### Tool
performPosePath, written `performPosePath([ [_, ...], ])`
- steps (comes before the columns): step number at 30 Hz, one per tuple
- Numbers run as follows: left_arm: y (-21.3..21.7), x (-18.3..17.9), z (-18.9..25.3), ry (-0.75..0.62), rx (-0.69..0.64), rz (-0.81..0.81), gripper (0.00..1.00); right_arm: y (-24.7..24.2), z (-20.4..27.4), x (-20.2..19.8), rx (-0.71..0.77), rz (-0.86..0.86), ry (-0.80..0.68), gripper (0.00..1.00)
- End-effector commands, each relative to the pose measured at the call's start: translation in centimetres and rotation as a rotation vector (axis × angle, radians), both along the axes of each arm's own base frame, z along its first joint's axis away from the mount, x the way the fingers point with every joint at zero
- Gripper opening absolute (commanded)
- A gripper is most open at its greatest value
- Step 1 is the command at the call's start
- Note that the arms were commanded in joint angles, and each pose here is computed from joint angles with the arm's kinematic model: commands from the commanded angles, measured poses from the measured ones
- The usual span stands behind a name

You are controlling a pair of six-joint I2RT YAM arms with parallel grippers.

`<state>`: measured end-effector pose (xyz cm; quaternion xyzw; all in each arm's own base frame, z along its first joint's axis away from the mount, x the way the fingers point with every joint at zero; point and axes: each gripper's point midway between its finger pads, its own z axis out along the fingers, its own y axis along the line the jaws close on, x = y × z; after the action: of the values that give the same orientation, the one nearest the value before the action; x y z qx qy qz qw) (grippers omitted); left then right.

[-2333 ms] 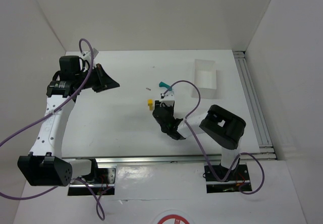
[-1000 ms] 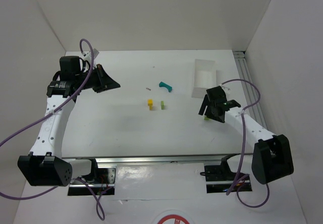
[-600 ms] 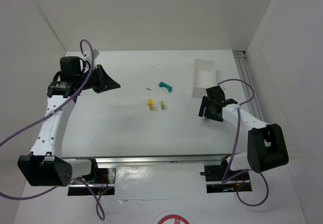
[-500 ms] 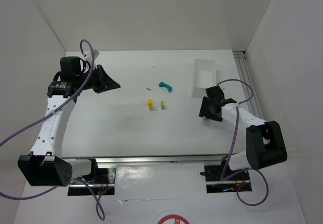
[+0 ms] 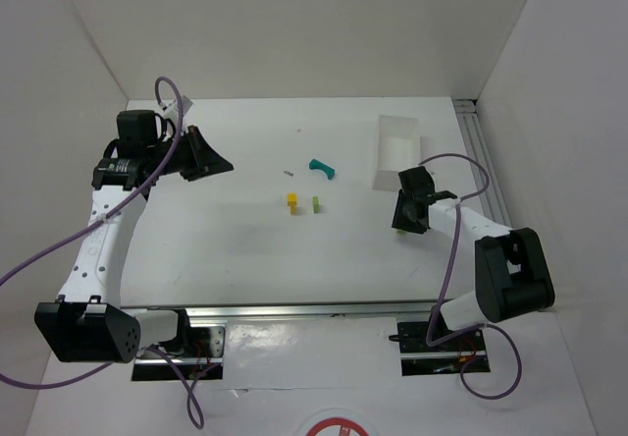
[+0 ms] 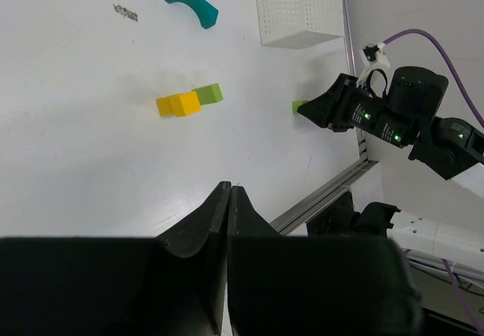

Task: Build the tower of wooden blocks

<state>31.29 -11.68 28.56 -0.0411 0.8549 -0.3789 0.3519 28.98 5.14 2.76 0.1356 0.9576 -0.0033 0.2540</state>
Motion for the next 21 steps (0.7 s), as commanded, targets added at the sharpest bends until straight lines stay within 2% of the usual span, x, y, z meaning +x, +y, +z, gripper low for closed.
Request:
performPosePath([
  [1,0.2,0.1,0.8,-0.051,0.011,-0.002,0.15,-0.3,1.7,2.1,-0.005,-0.015,-0.092,0.38],
  [2,0.2,0.1,0.8,-0.051,0.011,-0.002,0.20,0.0,1.6,1.8,-0.006,-0.006,-0.083,0.35],
  [4,0.2,0.2,0.5,-0.042,0.011,-0.002,0.22,0.0,1.9,1.9,-0.004,-0.006,-0.092,0.35],
  [11,0.2,0.2,0.5,-0.036,0.005,0.002,0.23,2.8,5.1,2.3,-0.011,0.047,-0.145,0.33],
  [15,0.2,0.1,0.2,-0.027,0.005,0.002,0.25,6.3,8.0,2.9,0.011,0.104,-0.211,0.33],
  [17,0.2,0.1,0.2,-0.027,0.005,0.002,0.21,8.2,9.3,2.8,0.015,0.140,-0.234,0.33],
  [21,0.2,0.1,0.2,-0.027,0.005,0.002,0.19,13.2,11.1,3.9,0.058,0.213,-0.260,0.33],
])
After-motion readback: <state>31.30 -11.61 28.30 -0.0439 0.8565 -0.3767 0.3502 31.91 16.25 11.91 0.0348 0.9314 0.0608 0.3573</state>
